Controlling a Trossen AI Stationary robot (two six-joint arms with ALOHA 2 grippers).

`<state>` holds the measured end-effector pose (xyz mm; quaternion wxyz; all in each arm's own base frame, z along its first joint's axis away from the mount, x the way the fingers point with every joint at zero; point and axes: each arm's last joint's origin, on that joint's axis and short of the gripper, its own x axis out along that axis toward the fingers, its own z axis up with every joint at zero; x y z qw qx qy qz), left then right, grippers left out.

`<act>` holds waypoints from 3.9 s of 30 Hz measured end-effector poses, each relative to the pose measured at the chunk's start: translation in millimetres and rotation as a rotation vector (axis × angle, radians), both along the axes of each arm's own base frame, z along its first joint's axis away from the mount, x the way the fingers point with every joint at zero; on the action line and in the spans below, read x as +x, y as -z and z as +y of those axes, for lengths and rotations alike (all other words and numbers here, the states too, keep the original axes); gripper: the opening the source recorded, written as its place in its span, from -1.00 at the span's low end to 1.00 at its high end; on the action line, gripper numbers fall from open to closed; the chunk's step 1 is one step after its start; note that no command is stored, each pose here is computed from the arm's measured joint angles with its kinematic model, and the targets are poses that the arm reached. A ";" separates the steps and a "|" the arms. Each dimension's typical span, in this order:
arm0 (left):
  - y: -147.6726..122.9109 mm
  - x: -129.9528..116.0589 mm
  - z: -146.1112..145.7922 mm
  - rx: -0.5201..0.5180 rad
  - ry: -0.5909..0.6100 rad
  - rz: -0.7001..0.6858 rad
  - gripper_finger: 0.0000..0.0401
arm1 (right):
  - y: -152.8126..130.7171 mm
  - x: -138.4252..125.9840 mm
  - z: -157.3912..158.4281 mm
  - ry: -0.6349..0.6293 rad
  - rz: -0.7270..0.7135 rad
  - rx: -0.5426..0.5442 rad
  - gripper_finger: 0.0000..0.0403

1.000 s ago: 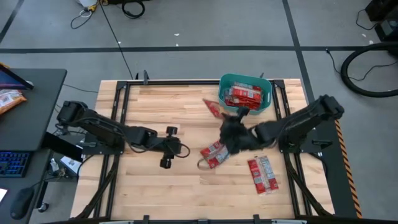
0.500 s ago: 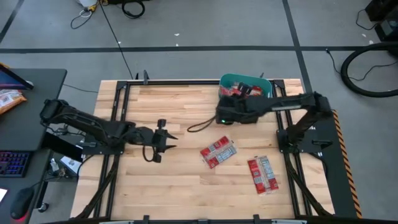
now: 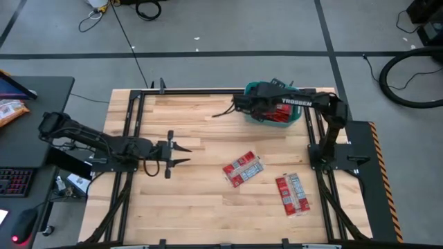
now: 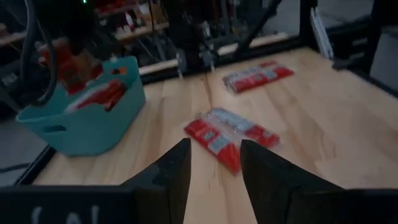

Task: Sort popcorn bags into baskets
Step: Put the red popcorn bag into the green bin

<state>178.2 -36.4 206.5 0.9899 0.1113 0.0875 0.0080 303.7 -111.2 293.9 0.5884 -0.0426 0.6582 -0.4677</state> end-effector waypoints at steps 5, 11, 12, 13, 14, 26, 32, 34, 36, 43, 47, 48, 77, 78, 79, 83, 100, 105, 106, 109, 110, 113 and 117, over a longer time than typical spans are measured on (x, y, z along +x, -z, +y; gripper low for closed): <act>-1.4 -8.9 2.5 -0.004 0.000 -0.055 -0.28 | 1.8 -11.9 -25.5 0.091 -0.023 0.080 -0.84; -1.1 -9.4 2.4 -0.004 0.001 -0.049 -0.28 | 16.2 -34.3 -56.8 0.220 -0.012 0.222 -0.84; -1.0 -9.4 2.4 -0.003 0.001 -0.049 -0.28 | 18.2 -37.5 -60.7 0.232 -0.002 0.220 -0.84; -1.1 -9.4 2.3 -0.004 0.002 -0.050 -0.28 | 19.3 -40.5 -64.4 0.239 0.009 0.220 -0.84; -1.1 -9.4 2.3 -0.004 0.002 -0.050 -0.28 | 20.2 -43.1 -68.0 0.244 0.015 0.223 -0.84; -1.4 -9.4 2.3 -0.023 -0.001 -0.053 -0.28 | 25.6 -32.9 -102.7 0.095 -0.229 0.272 -0.48; -1.2 -9.4 2.3 -0.024 -0.001 -0.052 -0.28 | 19.9 -12.1 -117.4 0.020 -0.458 0.146 -0.25; -1.1 -9.4 2.3 -0.029 -0.002 -0.051 -0.28 | 19.0 -8.6 -117.6 -0.006 -0.492 0.155 -0.22; -0.6 -9.4 2.4 -0.029 -0.002 -0.045 -0.28 | 19.5 -6.4 -114.3 -0.026 -0.505 0.193 -0.21; 0.4 -9.5 2.4 -0.041 -0.005 -0.036 -0.28 | 23.6 9.4 -76.9 -0.114 -0.545 0.459 -0.22; 0.4 -9.5 2.4 -0.045 -0.005 -0.037 -0.28 | 20.2 22.4 -43.2 -0.173 -0.480 0.413 -0.23; 0.3 -9.5 2.4 -0.045 -0.005 -0.037 -0.28 | 17.8 25.5 -33.9 -0.196 -0.462 0.378 -0.23; -6.6 -8.7 2.2 -0.133 -0.013 -0.109 -0.28 | 21.6 65.3 180.2 -0.738 -0.614 0.463 -0.23; -8.6 -8.6 2.2 -0.137 -0.012 -0.129 -0.28 | 27.1 65.0 186.3 -0.757 -0.625 0.480 -0.23; -10.9 -8.5 2.1 -0.138 -0.010 -0.152 -0.28 | 33.0 63.7 191.7 -0.774 -0.624 0.500 -0.23; -15.5 -7.8 1.3 -0.106 0.011 -0.200 -0.28 | 55.7 58.7 209.6 -0.834 -0.641 0.576 -0.23; 9.0 27.3 -4.5 -0.014 0.066 -0.204 -0.28 | 132.9 5.7 232.1 -0.798 -0.403 0.466 -0.29; 16.1 49.0 3.7 -0.126 -0.029 -0.048 -0.28 | 146.7 1.6 219.0 -0.764 -0.399 0.413 -0.31; 17.9 53.7 4.1 -0.131 -0.040 0.003 -0.28 | 149.2 2.1 215.2 -0.756 -0.409 0.407 -0.31; 18.6 66.1 3.7 -0.127 -0.058 0.119 -0.28 | 157.3 5.0 201.7 -0.758 -0.450 0.391 -0.31; 18.0 69.6 2.9 -0.122 -0.059 0.144 -0.28 | 158.6 6.8 196.6 -0.762 -0.460 0.380 -0.31; 18.6 76.7 1.2 -0.106 -0.061 0.226 -0.28 | 160.5 14.0 180.2 -0.764 -0.516 0.348 -0.31; 16.9 78.8 1.2 -0.098 -0.067 0.268 -0.28 | 157.3 23.1 158.2 -0.737 -0.559 0.244 -0.31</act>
